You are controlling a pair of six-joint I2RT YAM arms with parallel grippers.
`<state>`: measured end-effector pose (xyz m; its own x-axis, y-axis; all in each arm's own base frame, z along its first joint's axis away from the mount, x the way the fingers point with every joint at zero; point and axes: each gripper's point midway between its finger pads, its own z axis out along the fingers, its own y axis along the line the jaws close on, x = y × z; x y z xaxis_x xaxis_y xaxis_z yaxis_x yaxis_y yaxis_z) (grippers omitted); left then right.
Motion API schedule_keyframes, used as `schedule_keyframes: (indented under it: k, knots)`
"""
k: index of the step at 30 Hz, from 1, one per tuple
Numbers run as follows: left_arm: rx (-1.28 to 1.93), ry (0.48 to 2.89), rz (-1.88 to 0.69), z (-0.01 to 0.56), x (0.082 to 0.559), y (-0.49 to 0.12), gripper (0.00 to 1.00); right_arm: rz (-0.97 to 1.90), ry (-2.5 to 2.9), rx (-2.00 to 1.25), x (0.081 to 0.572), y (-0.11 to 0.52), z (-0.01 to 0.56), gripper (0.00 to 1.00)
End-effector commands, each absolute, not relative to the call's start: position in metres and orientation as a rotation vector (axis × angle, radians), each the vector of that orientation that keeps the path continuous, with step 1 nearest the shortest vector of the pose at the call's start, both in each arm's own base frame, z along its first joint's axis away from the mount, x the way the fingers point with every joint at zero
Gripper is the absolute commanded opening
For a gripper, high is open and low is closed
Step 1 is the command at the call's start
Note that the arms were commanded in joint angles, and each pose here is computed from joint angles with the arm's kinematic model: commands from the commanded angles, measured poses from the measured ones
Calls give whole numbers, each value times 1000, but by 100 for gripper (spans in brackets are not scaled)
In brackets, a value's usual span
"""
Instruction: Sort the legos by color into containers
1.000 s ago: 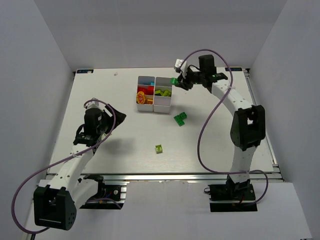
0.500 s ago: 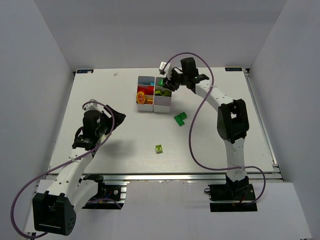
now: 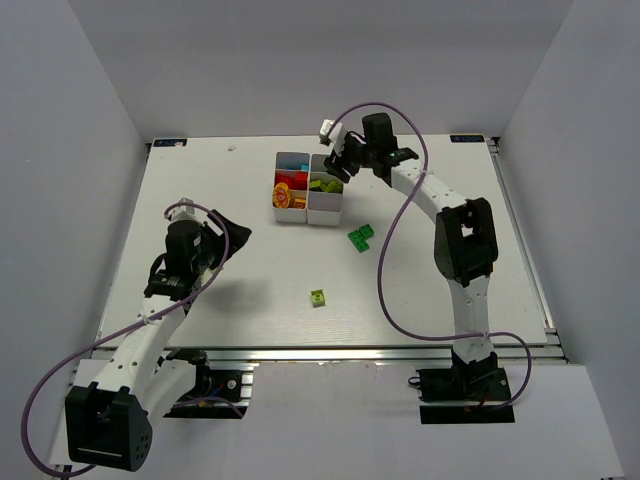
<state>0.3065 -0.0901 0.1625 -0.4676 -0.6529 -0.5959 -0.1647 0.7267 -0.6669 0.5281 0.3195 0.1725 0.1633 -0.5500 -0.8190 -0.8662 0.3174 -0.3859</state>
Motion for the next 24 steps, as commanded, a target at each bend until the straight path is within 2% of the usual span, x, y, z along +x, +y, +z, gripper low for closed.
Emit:
schedule_keyframes:
  k: [1, 5, 6, 8, 11, 15, 21, 23, 24]
  knots:
    - [-621, 1988, -668, 168, 308, -88, 86, 350, 1451, -1321, 535, 324, 201, 66]
    - [-620, 1985, -659, 170, 308, -87, 86, 382, 1425, -1297, 512, 314, 242, 68]
    - [-621, 1983, -656, 169, 308, -86, 86, 422, 1465, -1287, 502, 309, 233, 67]
    - [-626, 1978, -658, 169, 308, -86, 86, 466, 1485, -1272, 483, 296, 246, 61]
    - [-630, 1982, -658, 164, 308, -86, 86, 522, 1634, -1271, 451, 272, 221, 49]
    - [-616, 1992, -670, 162, 308, -89, 86, 530, 1908, -1174, 417, 235, 169, 47]
    - [-600, 2006, -684, 159, 310, -92, 86, 499, 2143, -1059, 404, 213, 125, 63]
    - [-598, 2008, -684, 159, 310, -93, 85, 527, 2210, -1005, 406, 216, 113, 78]
    - [-599, 2004, -683, 160, 310, -92, 86, 533, 2220, -990, 408, 218, 110, 81]
